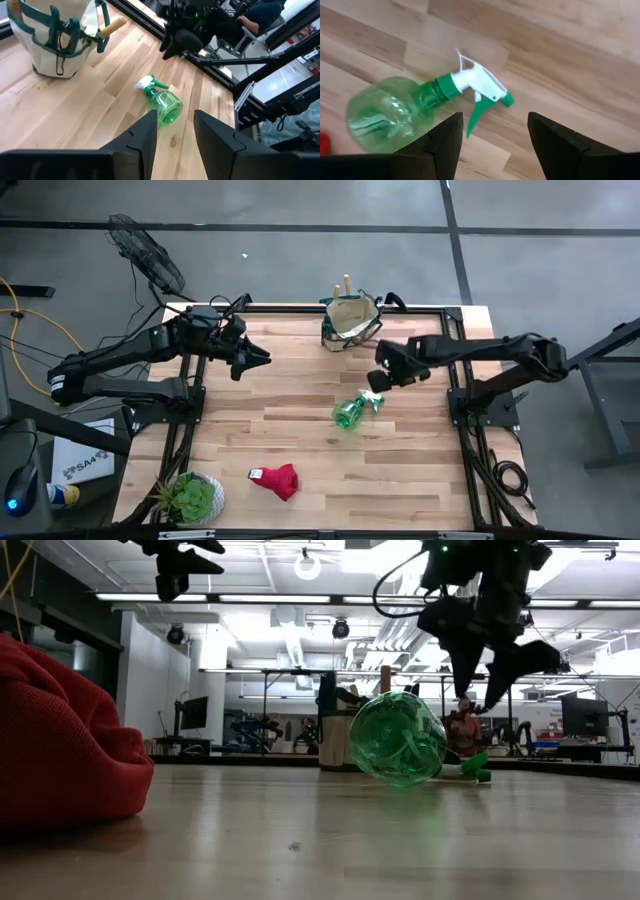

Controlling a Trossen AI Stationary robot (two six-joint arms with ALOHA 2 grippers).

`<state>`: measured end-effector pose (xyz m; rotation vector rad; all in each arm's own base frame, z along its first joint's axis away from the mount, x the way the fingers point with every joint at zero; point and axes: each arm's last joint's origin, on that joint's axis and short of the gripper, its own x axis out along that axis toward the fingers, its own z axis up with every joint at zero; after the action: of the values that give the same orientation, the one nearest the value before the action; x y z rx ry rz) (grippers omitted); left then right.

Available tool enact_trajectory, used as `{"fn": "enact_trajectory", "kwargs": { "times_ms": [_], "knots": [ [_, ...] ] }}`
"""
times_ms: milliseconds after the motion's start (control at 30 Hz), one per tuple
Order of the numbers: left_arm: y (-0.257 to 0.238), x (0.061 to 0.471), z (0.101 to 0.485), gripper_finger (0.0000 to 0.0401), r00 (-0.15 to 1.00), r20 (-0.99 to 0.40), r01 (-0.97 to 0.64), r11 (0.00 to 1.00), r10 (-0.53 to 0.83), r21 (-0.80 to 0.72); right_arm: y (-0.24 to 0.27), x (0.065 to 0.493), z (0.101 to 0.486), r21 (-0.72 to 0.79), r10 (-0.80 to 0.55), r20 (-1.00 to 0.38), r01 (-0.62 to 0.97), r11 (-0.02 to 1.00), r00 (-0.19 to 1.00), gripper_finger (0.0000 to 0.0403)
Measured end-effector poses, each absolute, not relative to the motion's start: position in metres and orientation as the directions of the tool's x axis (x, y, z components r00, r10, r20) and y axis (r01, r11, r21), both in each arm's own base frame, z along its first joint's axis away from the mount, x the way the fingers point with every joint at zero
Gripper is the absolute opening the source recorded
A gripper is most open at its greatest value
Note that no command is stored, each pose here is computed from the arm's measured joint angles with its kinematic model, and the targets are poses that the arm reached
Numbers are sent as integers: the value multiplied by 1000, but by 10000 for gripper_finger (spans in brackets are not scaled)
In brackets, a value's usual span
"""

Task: Pick & Place Garden tools in Gardening bag
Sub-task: Put the spray bottle into the gardening bag

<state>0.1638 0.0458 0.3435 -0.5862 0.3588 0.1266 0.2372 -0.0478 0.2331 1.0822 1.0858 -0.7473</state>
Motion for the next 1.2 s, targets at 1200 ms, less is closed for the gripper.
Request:
{"fn": "enact_trajectory", "kwargs": {
  "times_ms": [1200],
  "knots": [
    [45, 163, 343, 127, 930, -366, -175, 844, -27, -507, 36, 245, 149, 327, -180, -916, 928, 181, 358, 214]
  ]
}}
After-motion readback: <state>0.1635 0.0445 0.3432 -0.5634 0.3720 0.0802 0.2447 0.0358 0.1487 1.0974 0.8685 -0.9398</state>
